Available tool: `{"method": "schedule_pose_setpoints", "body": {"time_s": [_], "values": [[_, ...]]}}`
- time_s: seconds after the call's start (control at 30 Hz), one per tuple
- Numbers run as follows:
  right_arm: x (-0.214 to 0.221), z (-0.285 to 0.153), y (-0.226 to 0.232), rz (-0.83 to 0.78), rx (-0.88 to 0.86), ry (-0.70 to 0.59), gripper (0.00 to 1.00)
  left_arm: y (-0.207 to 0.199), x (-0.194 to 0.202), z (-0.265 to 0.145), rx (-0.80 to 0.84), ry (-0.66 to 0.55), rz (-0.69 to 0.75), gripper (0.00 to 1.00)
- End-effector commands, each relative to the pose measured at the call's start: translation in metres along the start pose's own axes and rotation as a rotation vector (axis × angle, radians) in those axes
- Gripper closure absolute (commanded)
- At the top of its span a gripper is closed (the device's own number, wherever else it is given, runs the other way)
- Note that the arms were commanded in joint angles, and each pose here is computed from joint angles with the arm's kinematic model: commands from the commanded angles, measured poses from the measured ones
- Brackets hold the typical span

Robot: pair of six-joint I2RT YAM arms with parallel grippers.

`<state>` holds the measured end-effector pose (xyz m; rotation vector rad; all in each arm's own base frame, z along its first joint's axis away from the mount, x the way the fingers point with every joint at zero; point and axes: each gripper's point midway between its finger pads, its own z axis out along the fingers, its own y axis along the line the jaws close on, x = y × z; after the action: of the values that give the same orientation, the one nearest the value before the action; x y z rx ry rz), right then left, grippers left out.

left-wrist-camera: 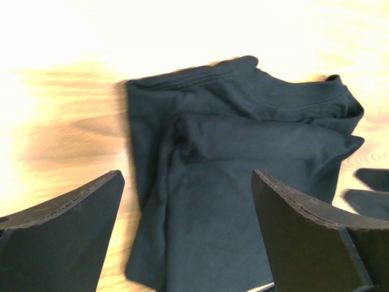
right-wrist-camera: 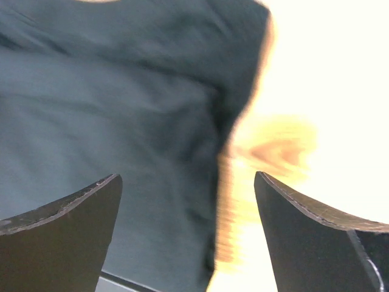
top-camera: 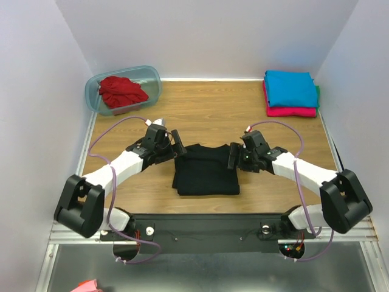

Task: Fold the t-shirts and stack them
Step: Neatly place the folded tshirt to the corner

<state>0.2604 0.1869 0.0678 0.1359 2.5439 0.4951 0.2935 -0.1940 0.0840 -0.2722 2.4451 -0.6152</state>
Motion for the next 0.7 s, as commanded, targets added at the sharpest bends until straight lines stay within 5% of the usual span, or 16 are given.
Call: {"method": "schedule_pose_setpoints", "body": {"time_s": [0.0,0.33,0.47,0.57,0.67], "values": [[0.026,0.007,-0.008,0.023,0.014,0.105,0.06,0.014,-0.002,-0.021,-0.041,-0.061,-0.013,0.02],[0.049,0.037,0.002,0.017,0.055,0.151,0.23,0.042,0.01,-0.036,-0.098,-0.085,-0.058,0.02],[0.049,0.047,0.008,0.005,0.107,0.125,0.39,0.046,0.008,-0.042,-0.105,-0.105,-0.068,0.02],[0.05,0.058,0.006,-0.003,0.165,0.104,0.61,0.046,0.002,-0.049,-0.112,-0.134,-0.085,0.02],[0.04,0.065,0.007,-0.04,0.196,0.071,0.68,0.042,-0.007,-0.059,-0.098,-0.173,-0.1,0.02]]}}
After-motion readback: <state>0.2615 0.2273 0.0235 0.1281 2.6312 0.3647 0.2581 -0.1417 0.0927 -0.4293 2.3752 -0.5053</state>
